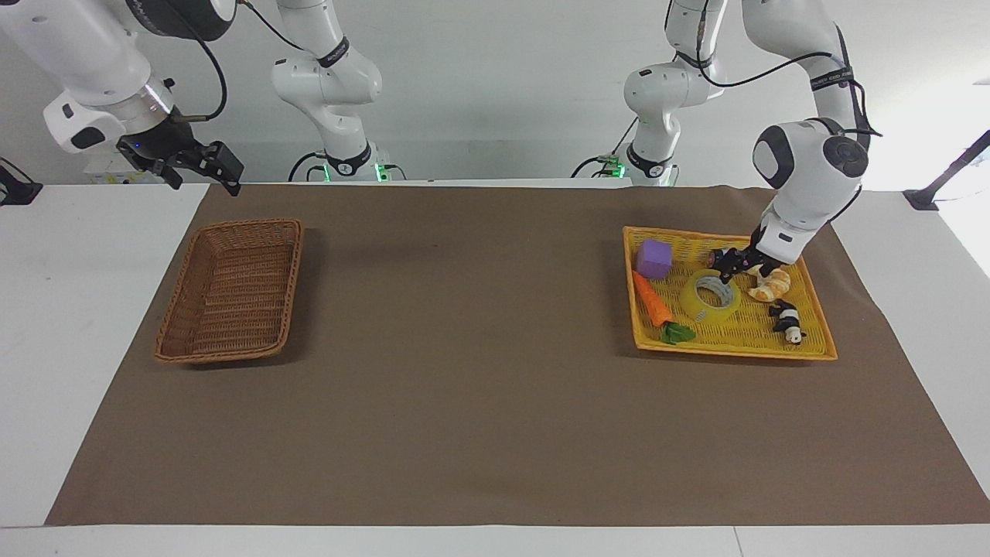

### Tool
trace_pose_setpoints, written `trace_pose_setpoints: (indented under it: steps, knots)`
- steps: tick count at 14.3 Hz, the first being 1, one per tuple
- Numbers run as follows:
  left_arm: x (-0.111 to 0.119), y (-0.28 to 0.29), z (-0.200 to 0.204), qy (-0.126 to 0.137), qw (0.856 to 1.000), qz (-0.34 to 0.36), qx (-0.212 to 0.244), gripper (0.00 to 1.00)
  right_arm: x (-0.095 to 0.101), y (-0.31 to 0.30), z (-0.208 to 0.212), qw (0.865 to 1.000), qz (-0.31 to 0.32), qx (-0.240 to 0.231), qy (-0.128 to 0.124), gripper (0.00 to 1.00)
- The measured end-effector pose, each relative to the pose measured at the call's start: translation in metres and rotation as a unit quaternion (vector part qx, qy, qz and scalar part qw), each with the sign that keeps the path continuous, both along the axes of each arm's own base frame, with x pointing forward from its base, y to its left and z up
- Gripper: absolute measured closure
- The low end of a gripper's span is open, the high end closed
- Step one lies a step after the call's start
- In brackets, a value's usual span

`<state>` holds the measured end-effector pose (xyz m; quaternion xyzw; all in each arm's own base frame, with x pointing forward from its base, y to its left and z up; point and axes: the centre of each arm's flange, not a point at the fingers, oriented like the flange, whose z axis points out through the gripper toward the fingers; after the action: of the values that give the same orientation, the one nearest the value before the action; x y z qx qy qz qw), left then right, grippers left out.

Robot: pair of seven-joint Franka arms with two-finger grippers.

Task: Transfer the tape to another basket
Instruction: 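Reach the left gripper down to the yellow tape roll in the tray, then grasp the tape roll rim with the left gripper and lift it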

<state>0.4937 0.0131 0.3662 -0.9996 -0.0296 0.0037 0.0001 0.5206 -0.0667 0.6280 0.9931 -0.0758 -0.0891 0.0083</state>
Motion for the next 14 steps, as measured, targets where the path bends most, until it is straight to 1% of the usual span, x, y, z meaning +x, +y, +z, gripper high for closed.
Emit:
trace_pose_setpoints:
  steps: [2,3,7,8,9,10,12,14]
  knots:
    - [0.006,-0.001,-0.008,-0.013,1.0,-0.001,-0.001,0.02,0.0,0.0,0.0,1.0,0.0,0.0,0.0,0.0]
    - [0.008,0.0,-0.013,-0.014,1.0,-0.001,-0.002,0.02,0.0,0.0,0.0,1.0,0.0,0.0,0.0,0.0]
    - [0.007,0.0,-0.029,-0.004,1.0,-0.002,-0.003,0.05,0.0,0.0,0.0,1.0,0.0,0.0,0.0,0.0]
    - [0.005,0.0,-0.033,0.001,1.0,-0.003,-0.004,0.13,0.0,0.0,0.0,1.0,0.0,0.0,0.0,0.0]
    - [0.003,0.0,-0.038,0.006,1.0,-0.003,-0.004,0.17,0.0,0.0,0.0,1.0,0.0,0.0,0.0,0.0]
    - [0.002,-0.001,-0.043,0.01,1.0,-0.004,-0.005,0.17,0.0,0.0,0.0,1.0,0.0,0.0,0.0,0.0]
    - [0.002,-0.001,-0.05,0.015,1.0,-0.004,-0.005,0.3,0.0,0.0,0.0,1.0,0.0,0.0,0.0,0.0]
    - [0.001,-0.001,-0.053,0.017,1.0,-0.004,-0.006,0.35,0.0,0.0,0.0,1.0,0.0,0.0,0.0,0.0]
